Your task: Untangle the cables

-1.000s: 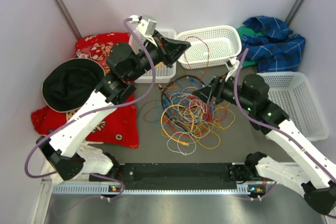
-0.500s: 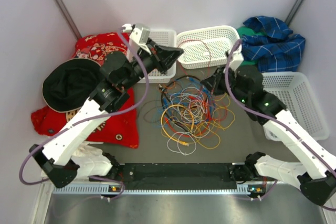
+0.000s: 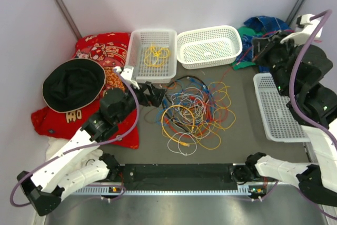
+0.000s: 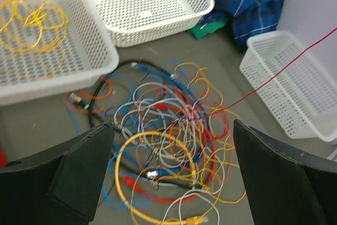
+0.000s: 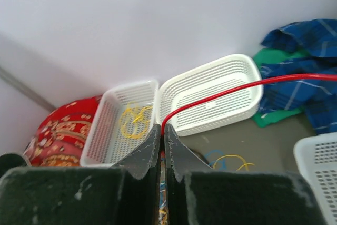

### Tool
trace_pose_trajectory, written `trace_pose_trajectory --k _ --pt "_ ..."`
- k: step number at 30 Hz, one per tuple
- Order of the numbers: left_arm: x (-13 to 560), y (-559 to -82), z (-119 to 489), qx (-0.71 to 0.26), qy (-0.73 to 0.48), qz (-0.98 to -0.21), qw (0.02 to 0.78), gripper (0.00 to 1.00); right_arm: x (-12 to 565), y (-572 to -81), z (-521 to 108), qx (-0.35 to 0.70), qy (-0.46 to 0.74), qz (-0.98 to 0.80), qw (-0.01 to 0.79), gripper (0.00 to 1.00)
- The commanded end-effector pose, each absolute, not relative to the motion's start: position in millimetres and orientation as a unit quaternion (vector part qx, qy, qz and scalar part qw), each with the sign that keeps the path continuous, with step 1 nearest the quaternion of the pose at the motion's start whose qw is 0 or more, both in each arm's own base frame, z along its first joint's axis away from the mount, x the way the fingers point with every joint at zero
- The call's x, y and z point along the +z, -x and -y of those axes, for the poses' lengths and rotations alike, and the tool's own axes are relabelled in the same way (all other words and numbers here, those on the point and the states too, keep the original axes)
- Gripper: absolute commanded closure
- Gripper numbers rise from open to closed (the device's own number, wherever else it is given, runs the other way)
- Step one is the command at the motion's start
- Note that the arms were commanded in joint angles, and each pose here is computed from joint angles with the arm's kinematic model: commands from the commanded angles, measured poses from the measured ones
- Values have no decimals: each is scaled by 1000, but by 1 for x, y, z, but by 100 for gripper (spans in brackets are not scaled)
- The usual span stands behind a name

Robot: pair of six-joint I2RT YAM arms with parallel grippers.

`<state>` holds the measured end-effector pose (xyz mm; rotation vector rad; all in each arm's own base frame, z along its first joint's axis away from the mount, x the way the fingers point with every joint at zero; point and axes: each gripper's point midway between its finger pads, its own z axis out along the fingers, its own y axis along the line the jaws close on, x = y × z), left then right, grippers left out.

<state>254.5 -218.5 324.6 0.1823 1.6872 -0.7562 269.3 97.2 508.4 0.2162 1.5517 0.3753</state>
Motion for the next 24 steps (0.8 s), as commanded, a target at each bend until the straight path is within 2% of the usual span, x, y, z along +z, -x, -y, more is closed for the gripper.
trace_pose_trajectory --k 1,6,11,12,15,16,22,24 --pt "306 -245 194 -306 -42 -740 597 1 533 -269 -43 73 -175 -672 716 100" --pt "290 -234 187 -313 -32 -746 587 1 568 -263 -6 35 -232 -634 737 100" --pt "283 -230 201 -353 -43 -733 580 1 582 -259 -16 77 -224 -629 741 100" --pt "301 -231 209 -382 -48 -701 599 1 580 -260 -19 85 -221 -634 736 100" --pt "306 -223 235 -443 -95 -654 606 1 563 -262 -33 113 -214 -657 714 100" --pt "324 -219 240 -473 -103 -607 630 1 555 -265 -39 120 -207 -666 706 100" --pt "348 -221 277 -513 -176 -537 647 1 545 -256 -47 151 -202 -680 688 100" --pt "358 -211 293 -531 -222 -486 658 1 542 -254 -52 169 -202 -685 680 100"
